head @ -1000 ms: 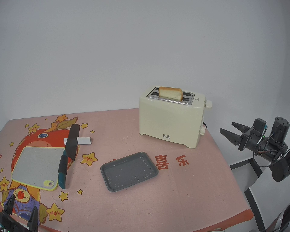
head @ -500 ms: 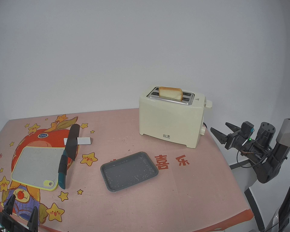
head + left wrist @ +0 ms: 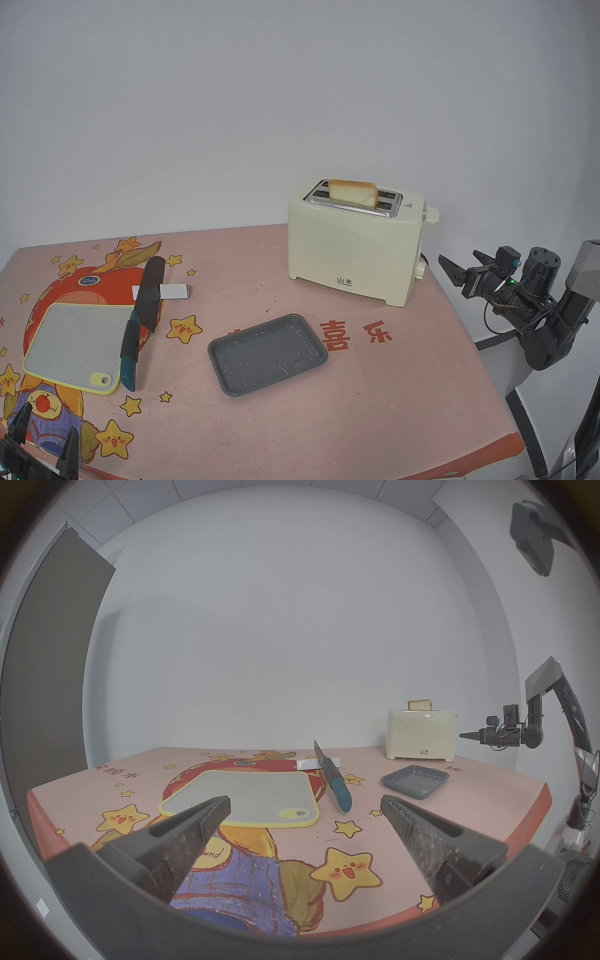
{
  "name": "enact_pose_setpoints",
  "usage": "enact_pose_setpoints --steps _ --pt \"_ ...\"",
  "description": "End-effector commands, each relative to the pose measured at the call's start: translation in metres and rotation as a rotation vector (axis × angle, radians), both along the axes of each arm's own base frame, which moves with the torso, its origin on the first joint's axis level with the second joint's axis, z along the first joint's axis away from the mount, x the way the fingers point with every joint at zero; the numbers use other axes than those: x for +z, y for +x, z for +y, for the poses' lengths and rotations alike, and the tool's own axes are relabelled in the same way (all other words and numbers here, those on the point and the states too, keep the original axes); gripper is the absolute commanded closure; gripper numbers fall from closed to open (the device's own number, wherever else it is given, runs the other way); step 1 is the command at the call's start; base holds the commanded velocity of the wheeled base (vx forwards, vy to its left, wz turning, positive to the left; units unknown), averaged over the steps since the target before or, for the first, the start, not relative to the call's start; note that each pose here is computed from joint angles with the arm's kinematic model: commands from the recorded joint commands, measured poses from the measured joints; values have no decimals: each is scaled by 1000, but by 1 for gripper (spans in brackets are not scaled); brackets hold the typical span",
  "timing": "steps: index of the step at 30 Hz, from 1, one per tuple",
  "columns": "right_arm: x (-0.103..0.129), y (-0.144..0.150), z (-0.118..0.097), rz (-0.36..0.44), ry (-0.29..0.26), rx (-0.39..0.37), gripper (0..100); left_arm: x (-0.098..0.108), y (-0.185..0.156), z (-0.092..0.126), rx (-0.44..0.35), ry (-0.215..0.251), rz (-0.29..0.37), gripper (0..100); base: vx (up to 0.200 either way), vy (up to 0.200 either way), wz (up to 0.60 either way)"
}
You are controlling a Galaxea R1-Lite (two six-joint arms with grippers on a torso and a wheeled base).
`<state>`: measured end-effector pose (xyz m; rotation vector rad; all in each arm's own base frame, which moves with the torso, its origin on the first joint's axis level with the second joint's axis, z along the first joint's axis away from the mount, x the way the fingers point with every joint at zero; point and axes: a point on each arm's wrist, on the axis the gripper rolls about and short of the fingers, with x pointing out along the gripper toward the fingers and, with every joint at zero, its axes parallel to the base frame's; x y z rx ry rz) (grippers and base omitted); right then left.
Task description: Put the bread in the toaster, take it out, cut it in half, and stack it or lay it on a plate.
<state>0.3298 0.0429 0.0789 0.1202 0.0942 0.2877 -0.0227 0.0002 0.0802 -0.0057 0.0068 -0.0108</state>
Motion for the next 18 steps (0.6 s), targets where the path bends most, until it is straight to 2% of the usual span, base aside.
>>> enact_pose_setpoints --steps 1,4,5,18 --pt "-2 4 1 -1 0 -7 0 -4 1 0 0 0 16 0 0 0 0" --pt "-4 4 2 22 -3 -23 0 -4 1 0 0 0 16 0 0 0 0" --pt "-5 4 2 28 -4 -24 100 -4 1 0 0 0 16 0 0 0 0" --pt "-13 -2 8 68 -19 0 100 -4 1 0 0 0 16 0 0 0 0"
